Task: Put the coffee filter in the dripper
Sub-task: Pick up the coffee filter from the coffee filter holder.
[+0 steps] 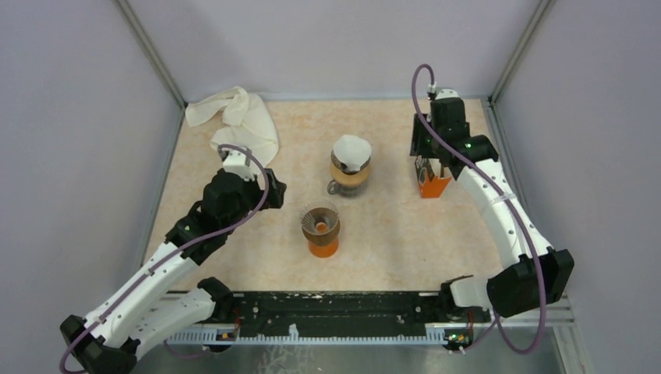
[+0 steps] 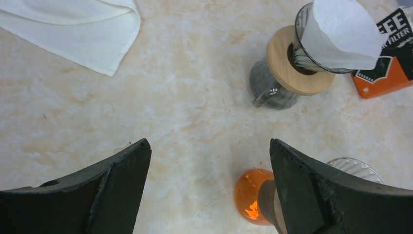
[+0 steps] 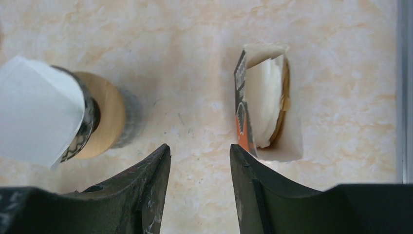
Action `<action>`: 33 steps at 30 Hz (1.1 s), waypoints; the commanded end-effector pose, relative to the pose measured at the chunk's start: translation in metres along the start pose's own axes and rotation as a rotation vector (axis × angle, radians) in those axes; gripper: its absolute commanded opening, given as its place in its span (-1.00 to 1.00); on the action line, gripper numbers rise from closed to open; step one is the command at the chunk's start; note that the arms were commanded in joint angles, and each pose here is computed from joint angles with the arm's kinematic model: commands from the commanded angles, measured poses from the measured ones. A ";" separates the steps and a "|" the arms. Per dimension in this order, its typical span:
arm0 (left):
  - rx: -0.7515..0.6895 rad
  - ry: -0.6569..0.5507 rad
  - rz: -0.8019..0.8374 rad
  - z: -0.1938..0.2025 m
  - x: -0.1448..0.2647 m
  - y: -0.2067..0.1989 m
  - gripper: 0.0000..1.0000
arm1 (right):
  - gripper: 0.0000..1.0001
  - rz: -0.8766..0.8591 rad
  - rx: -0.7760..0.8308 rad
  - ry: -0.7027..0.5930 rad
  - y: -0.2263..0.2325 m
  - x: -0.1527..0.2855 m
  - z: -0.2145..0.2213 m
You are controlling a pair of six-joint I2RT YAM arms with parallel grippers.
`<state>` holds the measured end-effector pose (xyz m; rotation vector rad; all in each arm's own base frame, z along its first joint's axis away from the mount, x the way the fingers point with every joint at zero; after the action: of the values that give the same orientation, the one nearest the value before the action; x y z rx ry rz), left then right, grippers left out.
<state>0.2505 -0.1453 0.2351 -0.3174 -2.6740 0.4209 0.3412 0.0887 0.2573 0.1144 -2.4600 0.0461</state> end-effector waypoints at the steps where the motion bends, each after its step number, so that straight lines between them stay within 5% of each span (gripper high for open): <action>1: -0.037 -0.136 -0.060 -0.026 -0.002 0.014 0.93 | -0.02 0.070 -0.065 -0.090 -0.029 -0.012 -0.022; 15: -0.143 -0.216 -0.166 -0.056 0.001 0.042 0.99 | -0.16 0.210 -0.098 -0.075 -0.074 -0.069 -0.013; 33: -0.082 -0.119 -0.149 -0.038 -0.016 0.059 0.99 | -0.59 0.274 -0.098 -0.006 -0.088 -0.114 0.014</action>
<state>0.2886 -0.0827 0.2424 -0.0710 -2.8214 0.2569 0.4178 0.0147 0.1717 -0.2299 -2.4211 0.0417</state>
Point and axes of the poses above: each gripper's point midway between its finger pads, its own x axis back along the fingers, its own y axis along the line the jaws close on, z = x × y, the point moved 1 cm from there along x, back along the fingers, and after that the axes turned 5 degrees about x, right-handed, at the moved point
